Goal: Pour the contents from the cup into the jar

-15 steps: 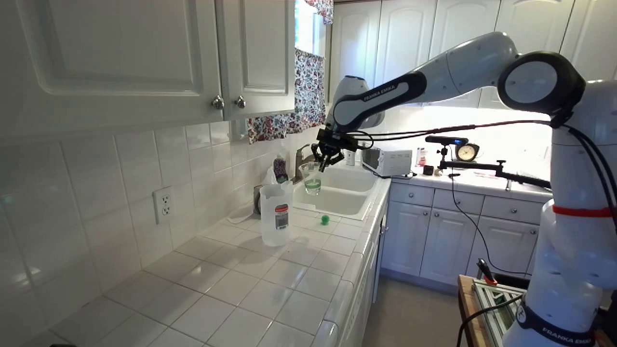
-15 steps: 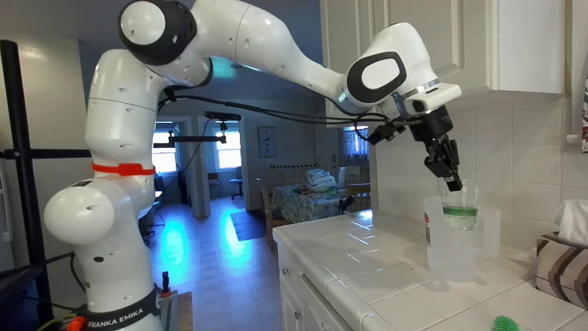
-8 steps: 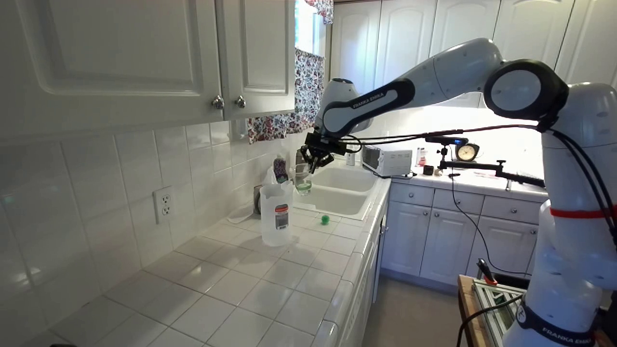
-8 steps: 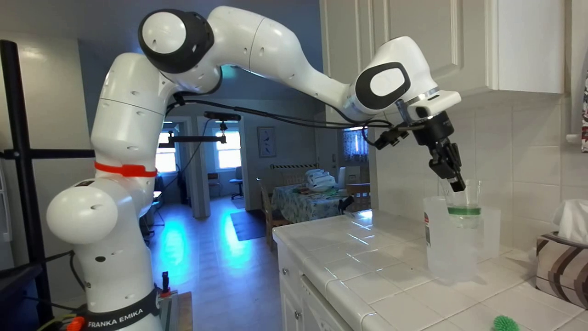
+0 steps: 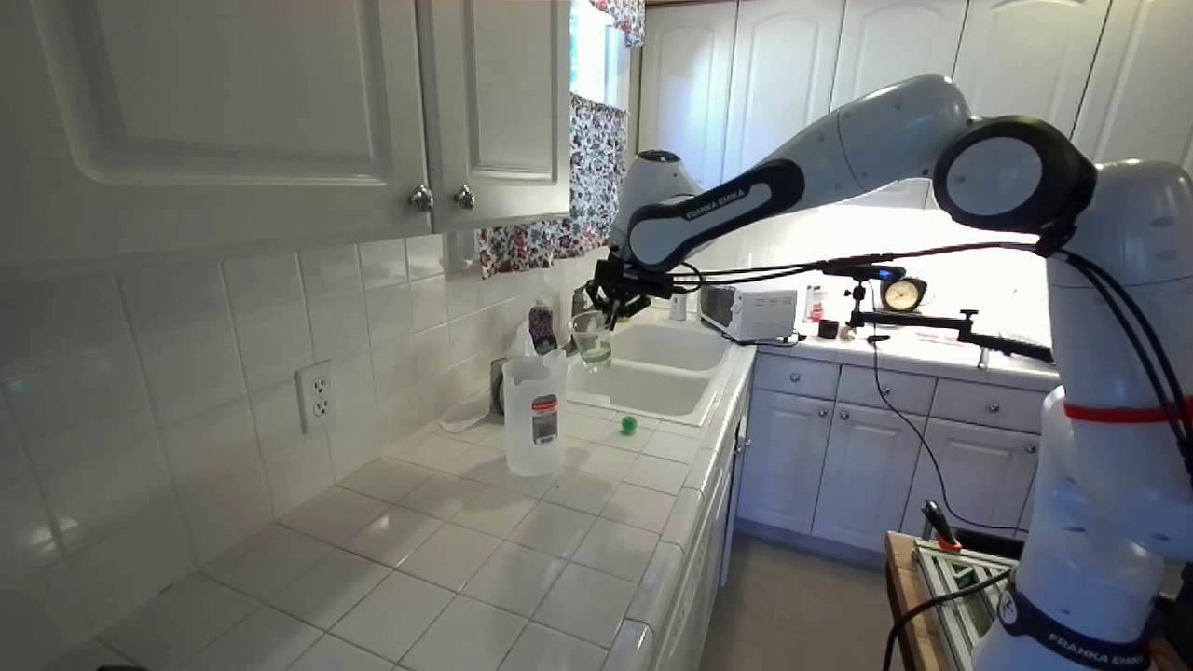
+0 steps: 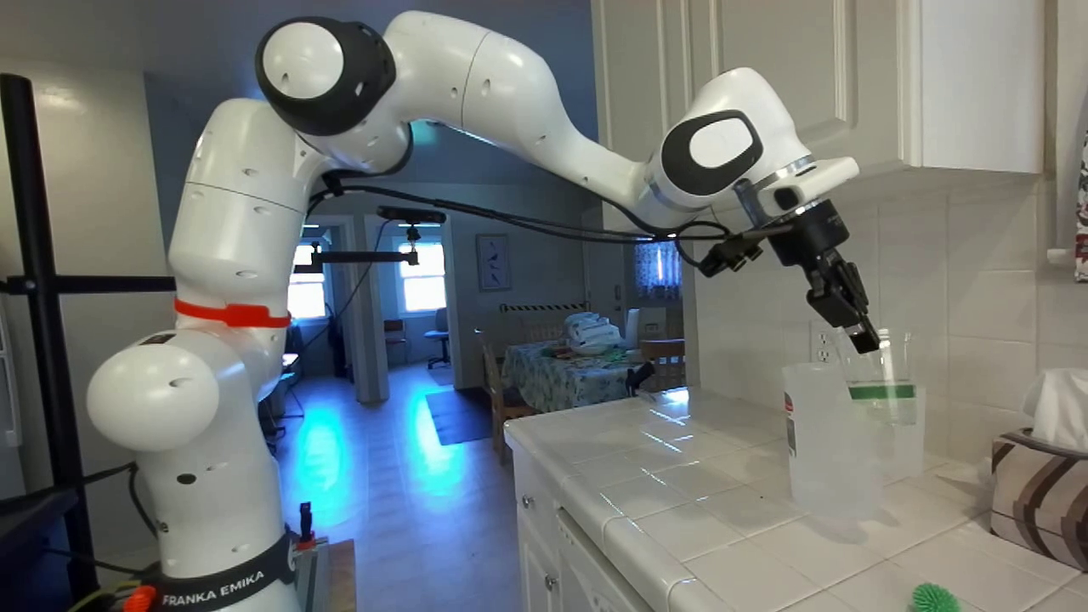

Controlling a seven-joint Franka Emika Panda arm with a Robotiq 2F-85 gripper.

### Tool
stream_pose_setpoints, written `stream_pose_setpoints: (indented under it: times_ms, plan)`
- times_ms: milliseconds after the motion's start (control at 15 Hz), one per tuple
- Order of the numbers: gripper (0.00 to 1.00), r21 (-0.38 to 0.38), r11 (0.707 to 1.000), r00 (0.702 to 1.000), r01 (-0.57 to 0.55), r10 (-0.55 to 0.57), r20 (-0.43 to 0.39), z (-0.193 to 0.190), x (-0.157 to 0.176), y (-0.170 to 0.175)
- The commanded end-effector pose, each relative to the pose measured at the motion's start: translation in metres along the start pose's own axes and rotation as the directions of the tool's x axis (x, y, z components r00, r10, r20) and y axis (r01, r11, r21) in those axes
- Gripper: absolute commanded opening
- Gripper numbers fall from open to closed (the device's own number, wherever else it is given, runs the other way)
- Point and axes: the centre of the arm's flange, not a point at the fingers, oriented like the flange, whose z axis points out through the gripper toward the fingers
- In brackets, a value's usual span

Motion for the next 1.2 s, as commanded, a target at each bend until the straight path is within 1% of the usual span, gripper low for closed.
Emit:
stream_pose_setpoints:
  times_ms: [0,333,733,1133]
  plan:
    - [0.02,-0.02,1.0,0.996,0.024,-0.026,-0.082,-0.001,-0.003,-0.023]
    - [0.02,-0.057,0.994,0.983,0.092,-0.1,-0.157,-0.002,-0.015,-0.041]
    - [0.02,-0.103,0.983,0.956,0.154,-0.175,-0.235,-0.001,-0.025,-0.056]
    - [0.02,-0.157,0.96,0.91,0.232,-0.272,-0.314,0.0,-0.044,-0.071]
